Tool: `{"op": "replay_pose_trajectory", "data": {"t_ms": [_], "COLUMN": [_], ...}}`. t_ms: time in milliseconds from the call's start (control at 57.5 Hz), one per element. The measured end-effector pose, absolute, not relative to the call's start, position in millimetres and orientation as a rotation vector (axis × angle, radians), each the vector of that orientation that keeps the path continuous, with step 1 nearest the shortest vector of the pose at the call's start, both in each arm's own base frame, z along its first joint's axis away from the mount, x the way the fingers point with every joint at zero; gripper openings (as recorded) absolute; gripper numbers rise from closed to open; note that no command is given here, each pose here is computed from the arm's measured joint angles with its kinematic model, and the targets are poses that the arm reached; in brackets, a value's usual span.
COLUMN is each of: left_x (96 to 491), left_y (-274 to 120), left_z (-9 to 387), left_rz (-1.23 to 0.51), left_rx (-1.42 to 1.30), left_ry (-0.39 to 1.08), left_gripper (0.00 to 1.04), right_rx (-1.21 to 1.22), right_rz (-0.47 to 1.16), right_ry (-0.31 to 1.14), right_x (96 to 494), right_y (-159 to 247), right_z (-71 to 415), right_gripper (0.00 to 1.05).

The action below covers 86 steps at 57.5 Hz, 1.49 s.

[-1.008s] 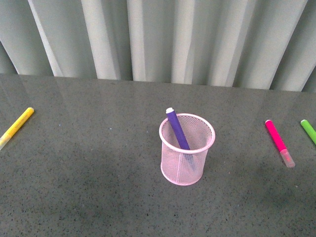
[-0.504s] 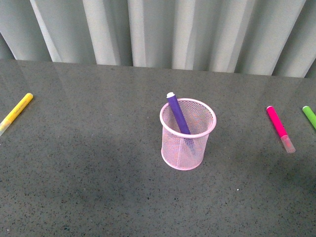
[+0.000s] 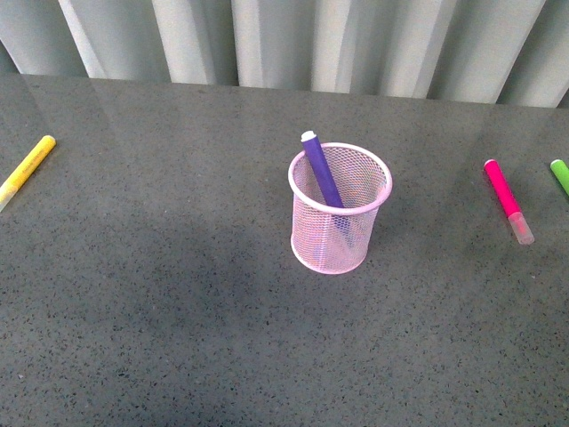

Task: Insert purple and pink pens into pink cup

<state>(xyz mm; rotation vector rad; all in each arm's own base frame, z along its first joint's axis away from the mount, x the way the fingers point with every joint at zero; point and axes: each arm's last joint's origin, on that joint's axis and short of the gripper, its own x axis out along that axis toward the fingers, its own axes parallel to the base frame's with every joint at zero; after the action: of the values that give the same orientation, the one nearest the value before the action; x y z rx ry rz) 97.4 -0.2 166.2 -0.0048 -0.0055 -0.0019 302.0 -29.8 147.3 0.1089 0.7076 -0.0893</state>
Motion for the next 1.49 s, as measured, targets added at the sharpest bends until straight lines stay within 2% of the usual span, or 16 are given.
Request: {"op": "replay_pose_trajectory", "data": {"t_ms": [295, 626, 1060, 1494], "left_x": [97.4, 97.4, 97.4, 97.4], "left_y": [-0.2, -0.2, -0.2, -0.2], "left_z": [166.2, 166.2, 166.2, 166.2], "left_rz": [-0.002, -0.002, -0.002, -0.002], "left_rx": [-0.005, -0.005, -0.005, -0.005], "left_ry": [-0.006, -0.006, -0.006, -0.006], "left_gripper": [0.98, 0.98, 0.98, 0.98], "right_rx": [0.105, 0.055, 0.082, 0.084], "right_rz": [-0.092, -0.080, -0.059, -0.047], "right_ry": [0.806, 0.869, 0.977, 0.991], "right_x": [355.1, 394.0, 414.2, 427.7], "right_y": [-27.3, -11.3, 18.2, 11.7], "right_z": [132.2, 114.2, 60.5, 56.5], "right_gripper": [0.98, 0.98, 0.98, 0.98]}}
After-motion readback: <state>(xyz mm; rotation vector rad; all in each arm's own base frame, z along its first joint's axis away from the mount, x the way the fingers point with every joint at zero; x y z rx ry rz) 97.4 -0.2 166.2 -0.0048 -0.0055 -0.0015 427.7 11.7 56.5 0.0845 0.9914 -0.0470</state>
